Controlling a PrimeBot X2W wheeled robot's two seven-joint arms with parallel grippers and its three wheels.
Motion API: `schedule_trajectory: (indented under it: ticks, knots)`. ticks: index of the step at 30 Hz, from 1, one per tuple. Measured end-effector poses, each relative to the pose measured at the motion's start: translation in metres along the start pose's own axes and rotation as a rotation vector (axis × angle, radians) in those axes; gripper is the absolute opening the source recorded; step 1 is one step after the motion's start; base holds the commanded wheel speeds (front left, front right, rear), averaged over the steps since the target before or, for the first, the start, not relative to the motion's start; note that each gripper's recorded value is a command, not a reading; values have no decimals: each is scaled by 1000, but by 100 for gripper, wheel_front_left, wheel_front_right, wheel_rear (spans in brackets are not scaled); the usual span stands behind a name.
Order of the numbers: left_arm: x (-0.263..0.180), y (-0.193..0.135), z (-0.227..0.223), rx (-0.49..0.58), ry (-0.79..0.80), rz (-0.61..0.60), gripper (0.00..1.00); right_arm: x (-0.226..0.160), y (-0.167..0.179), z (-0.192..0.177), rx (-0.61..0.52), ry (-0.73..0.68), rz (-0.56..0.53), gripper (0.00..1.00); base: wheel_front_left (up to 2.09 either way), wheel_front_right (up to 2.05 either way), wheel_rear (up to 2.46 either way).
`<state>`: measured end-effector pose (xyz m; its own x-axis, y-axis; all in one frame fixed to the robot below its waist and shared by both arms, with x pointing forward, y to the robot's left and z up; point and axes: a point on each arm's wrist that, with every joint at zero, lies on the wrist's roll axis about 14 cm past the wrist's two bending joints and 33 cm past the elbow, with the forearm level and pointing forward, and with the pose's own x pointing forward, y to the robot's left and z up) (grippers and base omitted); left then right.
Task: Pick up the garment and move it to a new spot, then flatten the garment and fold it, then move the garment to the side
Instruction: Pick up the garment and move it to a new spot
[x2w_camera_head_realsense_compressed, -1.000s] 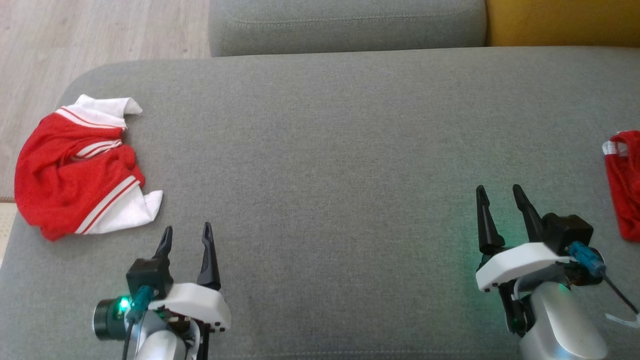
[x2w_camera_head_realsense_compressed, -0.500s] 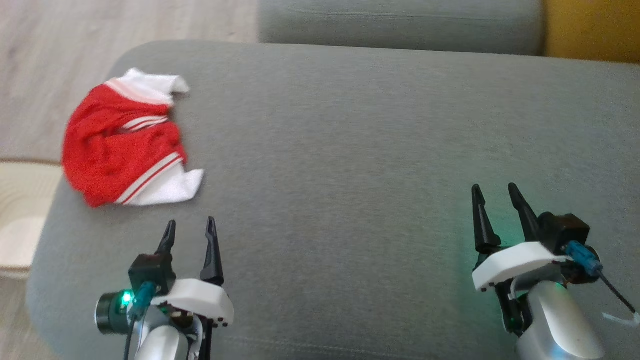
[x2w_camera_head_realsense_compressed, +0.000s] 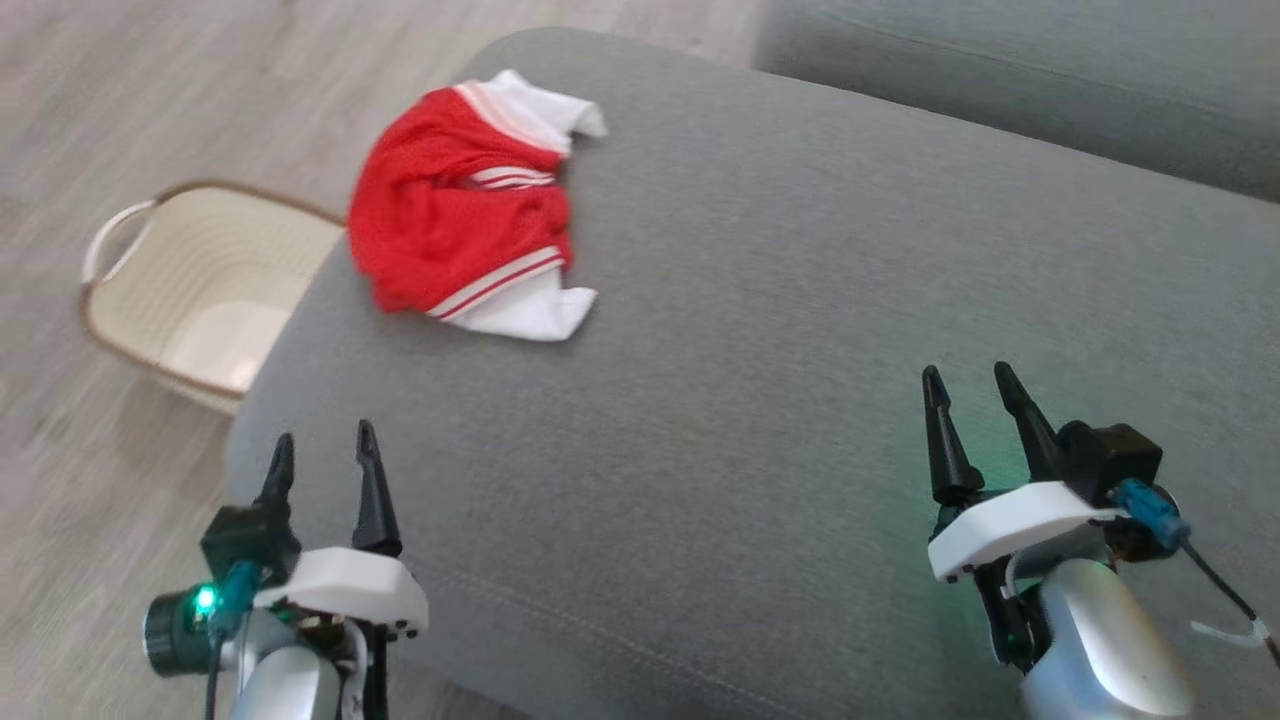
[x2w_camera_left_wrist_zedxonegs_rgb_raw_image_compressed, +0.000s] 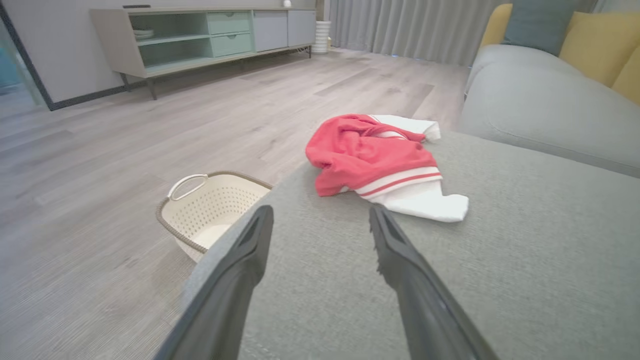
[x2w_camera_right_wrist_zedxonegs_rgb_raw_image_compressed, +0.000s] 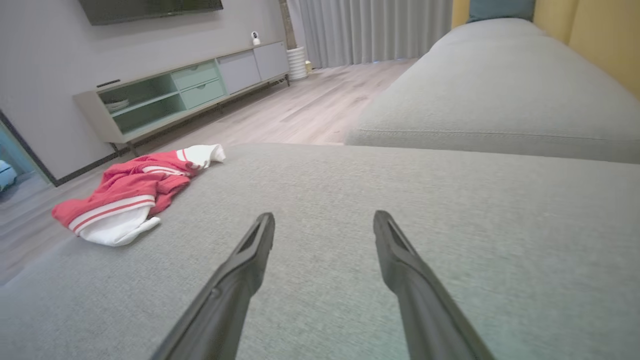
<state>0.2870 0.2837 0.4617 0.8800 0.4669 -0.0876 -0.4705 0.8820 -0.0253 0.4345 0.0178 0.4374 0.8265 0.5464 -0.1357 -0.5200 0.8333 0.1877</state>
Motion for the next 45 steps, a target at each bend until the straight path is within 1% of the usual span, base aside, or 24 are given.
schedule_trajectory:
  ticks: [3, 7, 16, 20, 23, 26, 31, 32, 36, 40, 45]
  knots:
    - [-9, 24, -3, -2, 9, 73, 100, 9, 17, -3, -3, 9, 50, 100, 0, 0, 0]
    - [-15, 47, -3, -2, 11, 142, 100, 15, 32, -7, -3, 21, 92, 100, 0, 0, 0]
    - [-13, 52, -9, -6, 33, 167, 100, 21, 31, -12, 4, 30, 99, 100, 0, 0, 0]
    - [-5, 45, -15, -12, 58, 153, 100, 25, 24, -8, -1, 13, 87, 100, 0, 0, 0]
    - [9, 36, -15, -3, 63, 131, 100, 29, 15, -5, -5, -1, 72, 100, 0, 0, 0]
    - [32, 26, -11, -5, 55, 113, 100, 34, 3, -5, -15, -9, 53, 100, 0, 0, 0]
    - [78, 0, -5, -2, 42, 46, 100, 39, -20, -8, -30, -18, 13, 100, 0, 0, 0]
    - [94, -8, -8, 5, 50, 28, 100, 40, -31, -4, -38, -34, -3, 100, 0, 0, 0]
    - [119, -22, -23, 15, 94, 3, 100, 40, -51, 1, -52, -57, -37, 100, 0, 0, 0]
    - [137, -40, -46, 43, 156, -27, 100, 35, -69, -7, -50, -46, -75, 100, 0, 0, 0]
    - [160, -49, -75, 61, 243, -22, 100, 28, -93, -16, -49, -33, -128, 100, 0, 0, 0]
